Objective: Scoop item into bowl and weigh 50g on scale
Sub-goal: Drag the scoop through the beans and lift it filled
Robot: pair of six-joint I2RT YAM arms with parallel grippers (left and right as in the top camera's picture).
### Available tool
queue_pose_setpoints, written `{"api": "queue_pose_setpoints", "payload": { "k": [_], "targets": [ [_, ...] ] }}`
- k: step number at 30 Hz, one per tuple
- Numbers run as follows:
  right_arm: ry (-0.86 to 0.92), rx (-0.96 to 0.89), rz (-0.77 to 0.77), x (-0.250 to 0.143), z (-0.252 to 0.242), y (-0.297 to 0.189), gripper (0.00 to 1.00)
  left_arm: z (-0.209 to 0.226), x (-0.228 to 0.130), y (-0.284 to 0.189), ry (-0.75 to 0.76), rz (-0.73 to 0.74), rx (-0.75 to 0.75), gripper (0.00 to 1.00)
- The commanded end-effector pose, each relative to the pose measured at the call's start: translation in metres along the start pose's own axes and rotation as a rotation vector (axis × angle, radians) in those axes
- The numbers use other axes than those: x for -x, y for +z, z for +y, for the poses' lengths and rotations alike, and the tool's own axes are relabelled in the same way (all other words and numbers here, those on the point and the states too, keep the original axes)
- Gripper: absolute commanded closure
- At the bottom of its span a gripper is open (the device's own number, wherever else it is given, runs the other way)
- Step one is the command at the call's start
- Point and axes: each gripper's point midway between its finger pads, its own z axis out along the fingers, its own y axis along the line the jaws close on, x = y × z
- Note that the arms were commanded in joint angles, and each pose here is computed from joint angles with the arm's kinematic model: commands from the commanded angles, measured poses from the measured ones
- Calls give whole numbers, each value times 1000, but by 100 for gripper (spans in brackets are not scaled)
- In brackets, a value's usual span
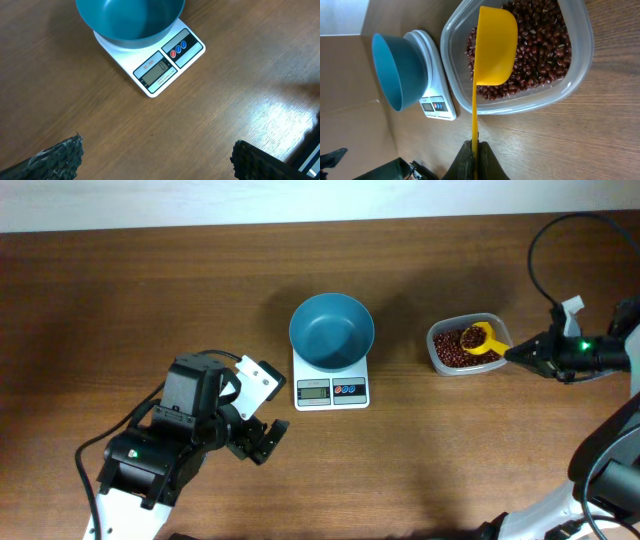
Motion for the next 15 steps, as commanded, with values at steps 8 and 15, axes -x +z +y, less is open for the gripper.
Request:
{"api": "queue_pose_setpoints", "payload": {
  "k": [8, 15],
  "targets": [
    [-56, 135, 7, -12, 17, -7, 96, -3, 2, 0, 23, -9, -14, 1],
    [-95, 185, 86, -37, 29, -10, 96, -3, 2, 0, 22, -9, -14, 1]
  ]
}}
